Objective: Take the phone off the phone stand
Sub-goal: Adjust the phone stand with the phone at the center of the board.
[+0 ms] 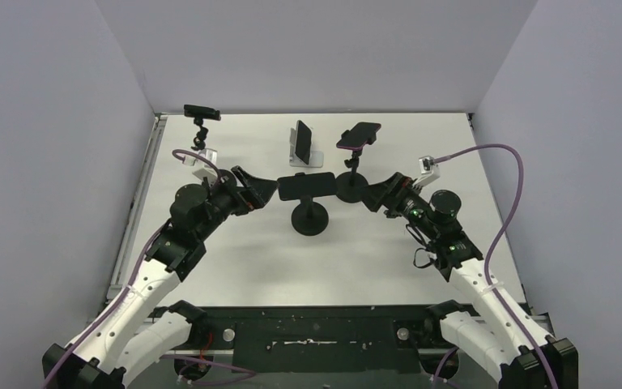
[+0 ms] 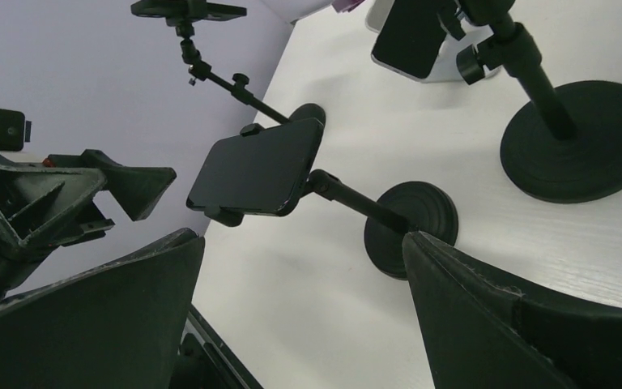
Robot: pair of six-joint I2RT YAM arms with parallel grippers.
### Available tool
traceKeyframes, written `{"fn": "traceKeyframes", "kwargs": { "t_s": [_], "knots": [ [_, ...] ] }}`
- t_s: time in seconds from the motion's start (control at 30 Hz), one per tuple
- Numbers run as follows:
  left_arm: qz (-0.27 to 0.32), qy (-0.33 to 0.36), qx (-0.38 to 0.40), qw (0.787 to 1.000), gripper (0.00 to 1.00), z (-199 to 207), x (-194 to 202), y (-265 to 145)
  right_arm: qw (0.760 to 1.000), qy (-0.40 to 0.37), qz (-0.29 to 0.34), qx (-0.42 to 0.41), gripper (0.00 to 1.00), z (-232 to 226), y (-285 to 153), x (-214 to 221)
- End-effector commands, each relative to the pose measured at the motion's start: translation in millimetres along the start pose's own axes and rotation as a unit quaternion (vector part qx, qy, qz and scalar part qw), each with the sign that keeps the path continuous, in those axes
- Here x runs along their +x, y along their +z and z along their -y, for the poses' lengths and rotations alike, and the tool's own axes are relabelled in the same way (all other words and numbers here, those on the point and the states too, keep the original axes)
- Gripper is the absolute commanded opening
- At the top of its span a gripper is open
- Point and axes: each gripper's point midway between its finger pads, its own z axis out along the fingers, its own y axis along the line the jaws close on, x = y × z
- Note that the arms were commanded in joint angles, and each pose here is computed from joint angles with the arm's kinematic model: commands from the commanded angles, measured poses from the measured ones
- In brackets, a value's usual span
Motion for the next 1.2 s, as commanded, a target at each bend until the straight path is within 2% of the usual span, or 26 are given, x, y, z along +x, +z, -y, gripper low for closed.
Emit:
{"fn": "traceKeyframes", "kwargs": {
  "t_s": [0.0,0.27,0.63,0.9,1.17],
  "knots": [
    [-0.003,-0.088,0.073,0.993,0.97,27.4,-5.3,4.4,0.999,0.01,-0.007,-0.036,1.0,-18.1,12.6,-1.1],
    [-0.051,-0.167,0.114,0.978,0.88,26.4,9.4,16.2,0.997,0.049,-0.048,-0.037,1.0,-16.3,31.3,12.3],
    [-0.07,-0.191,0.131,0.97,0.78,27.0,14.2,25.1,0.993,0.085,-0.051,-0.06,1.0,-19.9,34.1,18.3],
    [-0.097,-0.193,0.126,0.968,0.64,22.2,25.3,39.2,0.993,0.096,-0.058,-0.038,0.98,-13.4,37.0,19.7],
    [-0.105,-0.178,0.126,0.97,0.42,20.5,28.2,41.9,0.989,0.119,-0.07,-0.054,0.84,-22.4,52.9,23.6]
  ]
}}
